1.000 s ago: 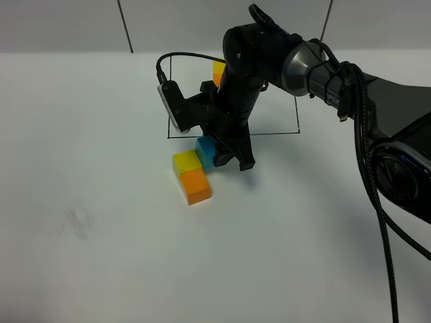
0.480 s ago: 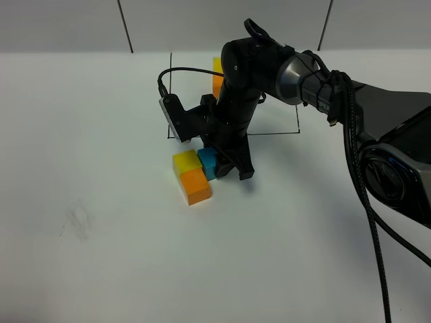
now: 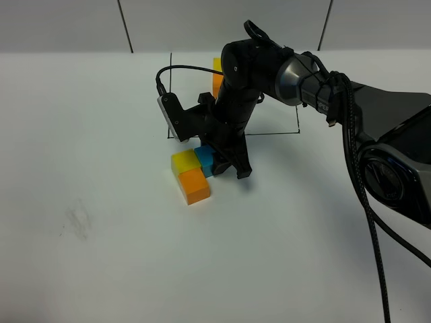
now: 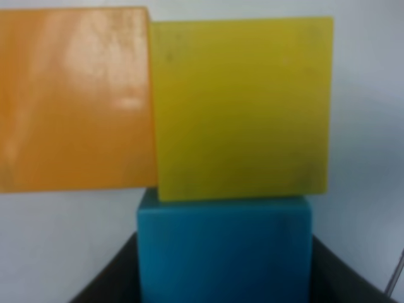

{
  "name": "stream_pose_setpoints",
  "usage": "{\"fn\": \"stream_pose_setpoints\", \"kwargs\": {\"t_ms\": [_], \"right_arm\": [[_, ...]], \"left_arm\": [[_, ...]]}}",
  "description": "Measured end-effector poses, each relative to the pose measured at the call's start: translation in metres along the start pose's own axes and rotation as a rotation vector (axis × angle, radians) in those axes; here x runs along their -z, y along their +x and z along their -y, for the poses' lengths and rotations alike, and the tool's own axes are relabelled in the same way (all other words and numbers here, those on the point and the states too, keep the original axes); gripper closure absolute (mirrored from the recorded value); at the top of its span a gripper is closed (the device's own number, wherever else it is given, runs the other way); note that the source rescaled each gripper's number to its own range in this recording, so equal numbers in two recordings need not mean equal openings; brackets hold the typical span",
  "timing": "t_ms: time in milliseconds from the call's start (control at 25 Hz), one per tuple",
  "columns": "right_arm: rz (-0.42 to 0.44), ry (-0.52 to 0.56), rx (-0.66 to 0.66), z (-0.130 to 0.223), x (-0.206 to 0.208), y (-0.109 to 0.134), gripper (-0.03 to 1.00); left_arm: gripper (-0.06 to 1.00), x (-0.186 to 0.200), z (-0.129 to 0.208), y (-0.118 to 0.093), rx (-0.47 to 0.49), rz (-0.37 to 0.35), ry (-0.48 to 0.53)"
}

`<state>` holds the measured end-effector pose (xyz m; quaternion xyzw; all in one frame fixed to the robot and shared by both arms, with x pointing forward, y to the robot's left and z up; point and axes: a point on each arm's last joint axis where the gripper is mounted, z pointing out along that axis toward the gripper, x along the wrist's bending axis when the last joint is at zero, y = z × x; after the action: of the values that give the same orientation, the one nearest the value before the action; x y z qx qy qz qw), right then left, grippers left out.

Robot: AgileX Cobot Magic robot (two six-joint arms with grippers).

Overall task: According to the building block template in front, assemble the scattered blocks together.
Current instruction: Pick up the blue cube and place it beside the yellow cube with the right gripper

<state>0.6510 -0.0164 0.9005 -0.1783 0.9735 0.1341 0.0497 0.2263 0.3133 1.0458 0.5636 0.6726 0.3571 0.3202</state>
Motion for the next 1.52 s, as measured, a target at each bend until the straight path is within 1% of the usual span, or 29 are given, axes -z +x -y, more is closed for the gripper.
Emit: {"fn": "stream_pose_setpoints", "kwargs": {"t_ms": [440,1040,1120,1240,1320,1400,1520], "right_arm": [[0.004,-0.003,0.015,-0.0003,0.0000,-0.0004,0.43],[-0.026,0.000,-0.005,0.0000,0.0000,0.0023,0.43],[-0.028,0.000,-0.006,0.0001,-0.0004,0.0025,0.37],[-0.030,0.000,-0.006,0.0001,-0.0004,0.0027,0.20],[-0.030,0.000,-0.006,0.0001,-0.0004,0.0027,0.11],[-0.030,0.001,-0.005,0.0002,-0.0004,0.0027,0.07],[-0.030,0.001,-0.006,0.0002,-0.0004,0.0027,0.05]], "left_arm": [[0.94,0.0000,0.0000,0.0000,0.000,0.000,0.000],[0.94,0.0000,0.0000,0.0000,0.000,0.000,0.000],[0.94,0.0000,0.0000,0.0000,0.000,0.000,0.000],[0.94,0.0000,0.0000,0.0000,0.000,0.000,0.000],[0.94,0.0000,0.0000,0.0000,0.000,0.000,0.000],[0.94,0.0000,0.0000,0.0000,0.000,0.000,0.000],[0.94,0.0000,0.0000,0.0000,0.000,0.000,0.000]]}}
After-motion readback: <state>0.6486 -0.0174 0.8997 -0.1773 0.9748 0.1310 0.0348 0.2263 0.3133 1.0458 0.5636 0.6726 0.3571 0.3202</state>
